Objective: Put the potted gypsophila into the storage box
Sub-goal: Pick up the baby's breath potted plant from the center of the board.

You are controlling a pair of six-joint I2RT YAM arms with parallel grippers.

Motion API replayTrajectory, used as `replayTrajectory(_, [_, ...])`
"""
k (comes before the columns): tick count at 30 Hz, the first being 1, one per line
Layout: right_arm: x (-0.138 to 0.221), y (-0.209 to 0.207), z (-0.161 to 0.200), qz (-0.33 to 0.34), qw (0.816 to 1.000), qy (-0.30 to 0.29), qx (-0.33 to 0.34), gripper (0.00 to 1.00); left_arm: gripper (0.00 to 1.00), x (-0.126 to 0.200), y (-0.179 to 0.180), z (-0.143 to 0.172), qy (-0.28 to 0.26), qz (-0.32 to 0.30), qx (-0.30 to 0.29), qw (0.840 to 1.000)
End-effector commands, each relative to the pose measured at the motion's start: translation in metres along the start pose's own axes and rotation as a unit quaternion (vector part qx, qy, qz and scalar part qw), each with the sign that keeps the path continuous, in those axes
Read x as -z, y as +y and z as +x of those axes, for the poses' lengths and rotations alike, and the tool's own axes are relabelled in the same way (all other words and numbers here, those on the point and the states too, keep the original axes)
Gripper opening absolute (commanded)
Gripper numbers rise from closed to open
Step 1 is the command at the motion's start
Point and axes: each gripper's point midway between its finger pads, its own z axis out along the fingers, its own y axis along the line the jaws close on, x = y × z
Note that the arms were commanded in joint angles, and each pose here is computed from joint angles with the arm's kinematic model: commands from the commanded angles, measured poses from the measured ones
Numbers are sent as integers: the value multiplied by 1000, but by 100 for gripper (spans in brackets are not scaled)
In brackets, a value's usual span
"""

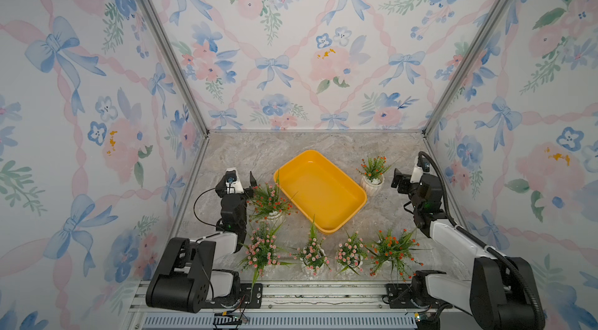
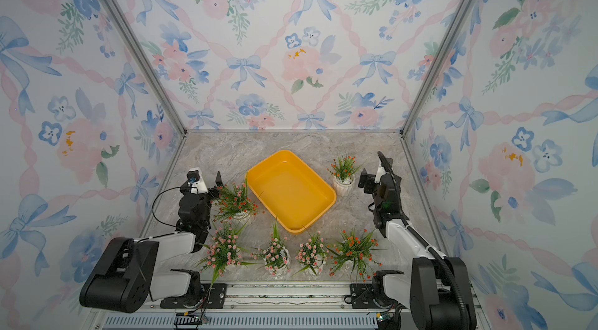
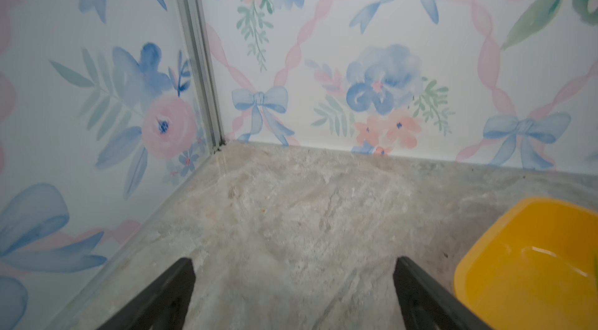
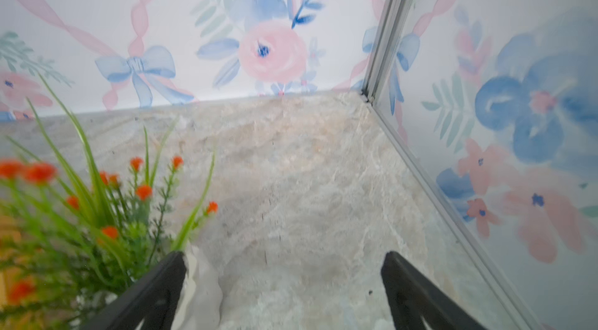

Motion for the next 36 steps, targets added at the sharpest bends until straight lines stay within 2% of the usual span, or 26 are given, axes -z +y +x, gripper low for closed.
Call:
replayTrajectory(1, [1, -5, -7, 36, 996, 75, -22, 97, 98, -8, 20, -39, -7, -65, 4, 998])
replayTrajectory(5, [1, 12, -48, 34, 991, 123, -33, 97, 98, -27, 10, -92, -7, -55, 25, 998])
replayTrajectory(8, [7, 37, -77, 11, 992, 119, -45, 97, 98, -42, -11, -136, -6, -17, 69, 997])
replayTrajectory(11, [20, 64, -100, -23, 990, 83, -110, 97, 98, -46, -41, -173, -13, 29, 105, 994])
replayTrajectory(15, [36, 104, -104, -54, 969, 86, -224, 97, 98, -44, -89, -200, -4, 97, 187, 977])
replayTrajectory(18, [46, 173, -96, -113, 965, 112, -208, 97, 98, -36, -145, -197, 26, 174, 233, 956])
replayTrajectory(22, [59, 241, -80, -160, 959, 159, -171, 97, 98, -28, -195, -169, 90, 220, 302, 923])
replayTrajectory(24, [66, 252, -79, -149, 961, 177, -149, 97, 98, -26, -206, -158, 111, 229, 311, 916])
replayTrajectory(27, [76, 268, -83, -172, 957, 178, -150, 97, 98, -28, -213, -159, 120, 240, 297, 917])
replayTrajectory(29, [82, 263, -80, -145, 960, 185, -148, 97, 98, -27, -218, -162, 126, 247, 294, 915])
replayTrajectory(31, [89, 255, -85, -111, 968, 176, -138, 97, 98, -24, -225, -166, 123, 254, 289, 915])
replayTrajectory(33, [90, 257, -92, -119, 966, 156, -166, 97, 98, -21, -228, -166, 119, 252, 282, 918])
replayTrajectory(34, [90, 259, -92, -129, 964, 152, -177, 97, 98, -22, -231, -164, 121, 260, 286, 914])
replayTrajectory(36, [89, 262, -91, -168, 953, 161, -196, 97, 98, -24, -244, -160, 132, 301, 297, 896])
